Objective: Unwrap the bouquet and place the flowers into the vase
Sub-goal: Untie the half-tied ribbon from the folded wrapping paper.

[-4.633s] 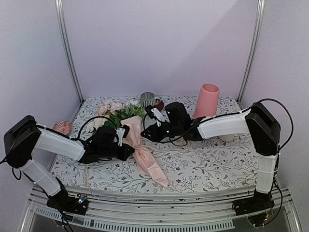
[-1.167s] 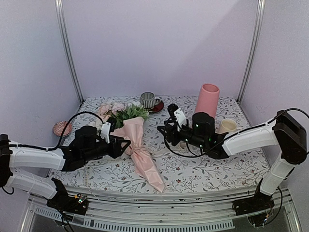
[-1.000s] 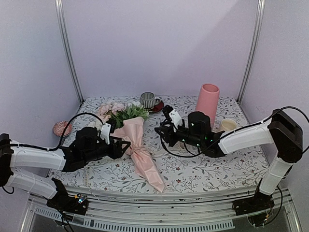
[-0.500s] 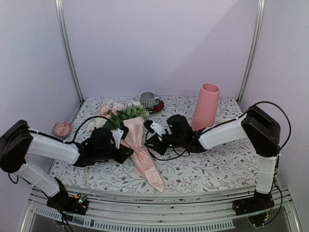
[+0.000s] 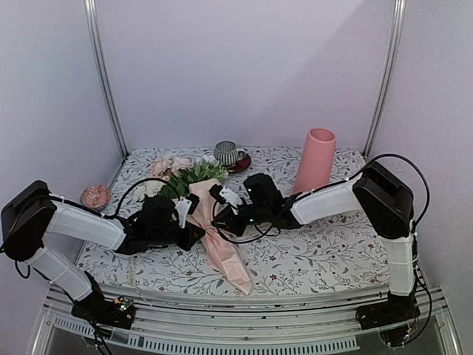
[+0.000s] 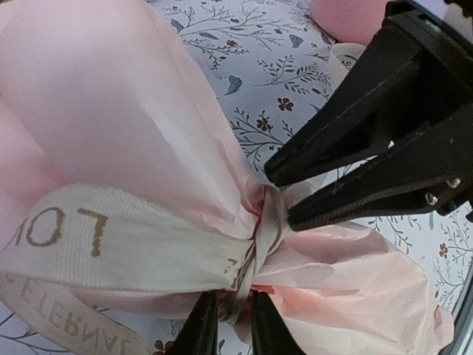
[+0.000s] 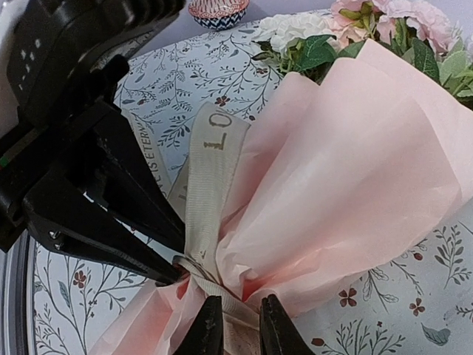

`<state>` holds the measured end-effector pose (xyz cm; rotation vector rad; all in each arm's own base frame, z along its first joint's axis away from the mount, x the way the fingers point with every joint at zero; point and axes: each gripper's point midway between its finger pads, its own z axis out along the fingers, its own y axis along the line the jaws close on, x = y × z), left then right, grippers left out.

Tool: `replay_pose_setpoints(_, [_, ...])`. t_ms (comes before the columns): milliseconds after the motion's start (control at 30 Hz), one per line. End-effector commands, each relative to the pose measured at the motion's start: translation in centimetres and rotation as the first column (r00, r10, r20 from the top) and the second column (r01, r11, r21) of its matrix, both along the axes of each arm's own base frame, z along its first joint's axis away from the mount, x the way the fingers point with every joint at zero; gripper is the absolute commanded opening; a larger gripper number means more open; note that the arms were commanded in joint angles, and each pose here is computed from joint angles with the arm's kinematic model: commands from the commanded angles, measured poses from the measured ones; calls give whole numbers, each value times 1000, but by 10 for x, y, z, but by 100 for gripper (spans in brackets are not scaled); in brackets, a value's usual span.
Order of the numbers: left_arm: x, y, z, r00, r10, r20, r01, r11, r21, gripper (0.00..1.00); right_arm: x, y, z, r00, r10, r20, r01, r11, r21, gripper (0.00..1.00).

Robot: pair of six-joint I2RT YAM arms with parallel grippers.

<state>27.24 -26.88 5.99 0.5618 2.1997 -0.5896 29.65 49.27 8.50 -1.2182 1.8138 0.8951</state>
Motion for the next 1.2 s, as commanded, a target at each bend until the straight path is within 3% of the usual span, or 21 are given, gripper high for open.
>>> replay_pose_setpoints(0, [4, -5, 4, 1000, -8, 17, 8, 1000, 4, 15, -6, 10, -9, 998, 52, -26, -52, 999, -8, 20])
replay_pose_setpoints(200, [4, -7, 6, 999, -22, 24, 22, 1000, 2, 0, -12, 12, -19, 997, 73, -40, -74, 997, -26, 20])
replay_pose_setpoints(367, [4, -6, 6, 999, -20, 27, 20, 1000, 2, 0, -13, 12, -31, 996, 68, -50, -71, 996, -56, 20])
replay_pose_setpoints(467, [4, -4, 7, 999, -12, 31, 12, 1000, -1, 0, -11, 13, -33, 997, 59, -54, -63, 995, -72, 8])
replay_pose_setpoints(600, [3, 1, 6, 999, 10, 34, -10, 1000, -1, 0, -8, 9, -22, 999, 29, -27, -30, 998, -50, 4])
replay_pose_setpoints(833, [0, 13, 3, 998, 50, 31, -51, 999, 15, 0, -4, -22, 10, 995, -91, 31, 90, 995, 35, 5])
replay_pose_setpoints(1167, [-2, 15, 0, 998, 53, 21, -53, 998, 16, 0, -11, -58, 3, 991, -137, -8, 137, 990, 17, 5])
